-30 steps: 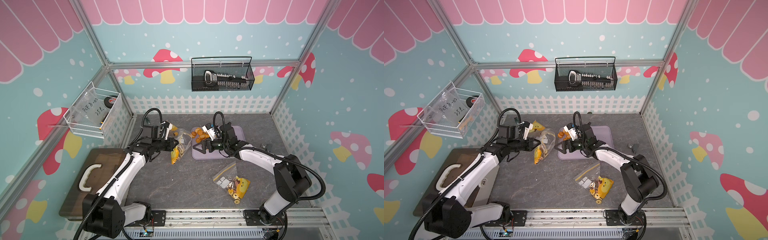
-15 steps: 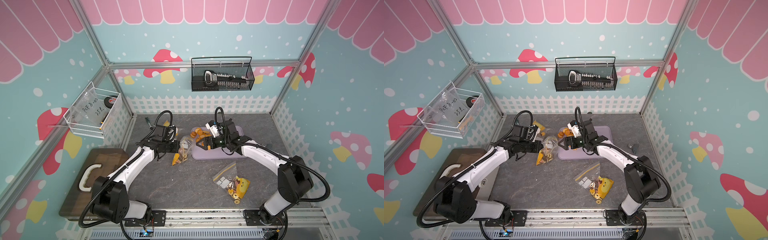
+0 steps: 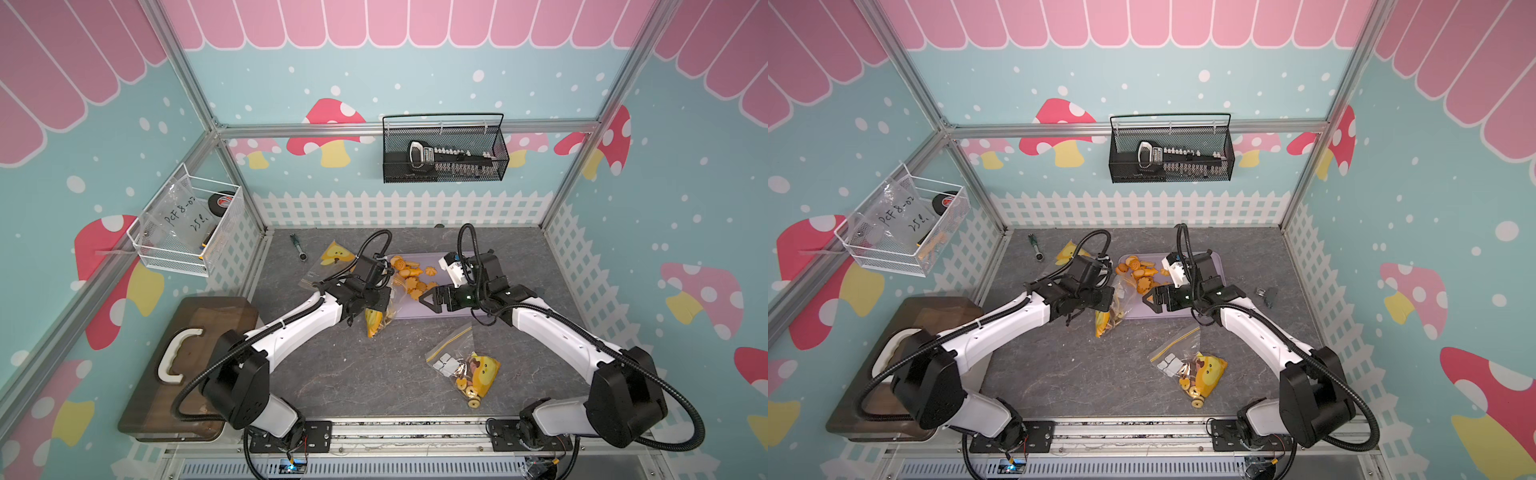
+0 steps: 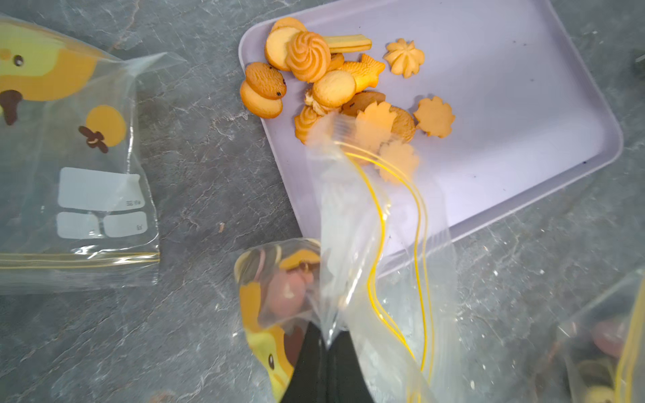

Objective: Pour cookies out of the ziploc bag
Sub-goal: Adjust the ziploc bag at the center of the board.

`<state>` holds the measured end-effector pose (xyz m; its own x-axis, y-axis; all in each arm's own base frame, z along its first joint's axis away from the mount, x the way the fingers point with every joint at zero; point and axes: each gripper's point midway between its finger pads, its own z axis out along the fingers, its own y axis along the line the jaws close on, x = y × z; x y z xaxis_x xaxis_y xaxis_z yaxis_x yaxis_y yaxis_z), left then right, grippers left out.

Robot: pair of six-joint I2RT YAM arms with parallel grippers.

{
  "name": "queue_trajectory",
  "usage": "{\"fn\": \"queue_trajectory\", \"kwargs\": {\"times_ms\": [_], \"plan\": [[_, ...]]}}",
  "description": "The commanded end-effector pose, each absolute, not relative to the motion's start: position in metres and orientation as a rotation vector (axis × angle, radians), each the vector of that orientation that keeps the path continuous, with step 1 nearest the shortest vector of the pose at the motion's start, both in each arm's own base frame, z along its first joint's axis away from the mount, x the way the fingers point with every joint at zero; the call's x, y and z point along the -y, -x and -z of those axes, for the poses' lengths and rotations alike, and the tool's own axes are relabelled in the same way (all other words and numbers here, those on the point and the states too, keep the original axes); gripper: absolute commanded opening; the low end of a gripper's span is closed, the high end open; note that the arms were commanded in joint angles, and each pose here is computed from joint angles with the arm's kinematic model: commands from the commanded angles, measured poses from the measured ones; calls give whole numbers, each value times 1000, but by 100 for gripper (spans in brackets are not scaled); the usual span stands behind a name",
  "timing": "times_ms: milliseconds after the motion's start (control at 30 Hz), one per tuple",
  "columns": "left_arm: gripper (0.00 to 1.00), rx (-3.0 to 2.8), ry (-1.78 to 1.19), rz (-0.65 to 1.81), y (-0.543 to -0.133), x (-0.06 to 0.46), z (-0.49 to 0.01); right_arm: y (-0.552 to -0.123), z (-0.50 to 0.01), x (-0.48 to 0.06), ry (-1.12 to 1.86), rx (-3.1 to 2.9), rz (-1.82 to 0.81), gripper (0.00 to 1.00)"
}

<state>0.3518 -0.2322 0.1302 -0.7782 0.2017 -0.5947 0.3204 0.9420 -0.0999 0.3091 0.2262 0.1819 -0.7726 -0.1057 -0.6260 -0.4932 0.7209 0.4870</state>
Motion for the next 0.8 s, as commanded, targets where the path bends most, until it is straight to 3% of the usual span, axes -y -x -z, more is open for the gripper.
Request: {"fn": "queue_trajectory", "kwargs": {"times_ms": [0, 33, 167, 267, 300, 500, 767], "plan": [[0, -2416, -296, 260, -371, 248, -143, -298, -175, -208, 463, -2391, -812, 99], [5, -2419, -305, 276, -370, 251, -140, -298, -178, -206, 459, -2386, -812, 99], [49, -2364, -302, 327, -363, 253, -149, -299, -187, -207, 470, -2382, -826, 99], [70, -2319, -280, 303, -356, 239, -164, -305, -189, -213, 482, -2379, -847, 99], [98, -2305, -271, 290, -353, 233, -170, -308, -189, -217, 490, -2378, -865, 99], [99, -2287, -138, 235, -337, 185, -189, -331, -187, -246, 530, -2393, -966, 98], [99, -2364, 182, 181, -323, 109, -159, -346, -177, -300, 662, -2445, -957, 94]]}}
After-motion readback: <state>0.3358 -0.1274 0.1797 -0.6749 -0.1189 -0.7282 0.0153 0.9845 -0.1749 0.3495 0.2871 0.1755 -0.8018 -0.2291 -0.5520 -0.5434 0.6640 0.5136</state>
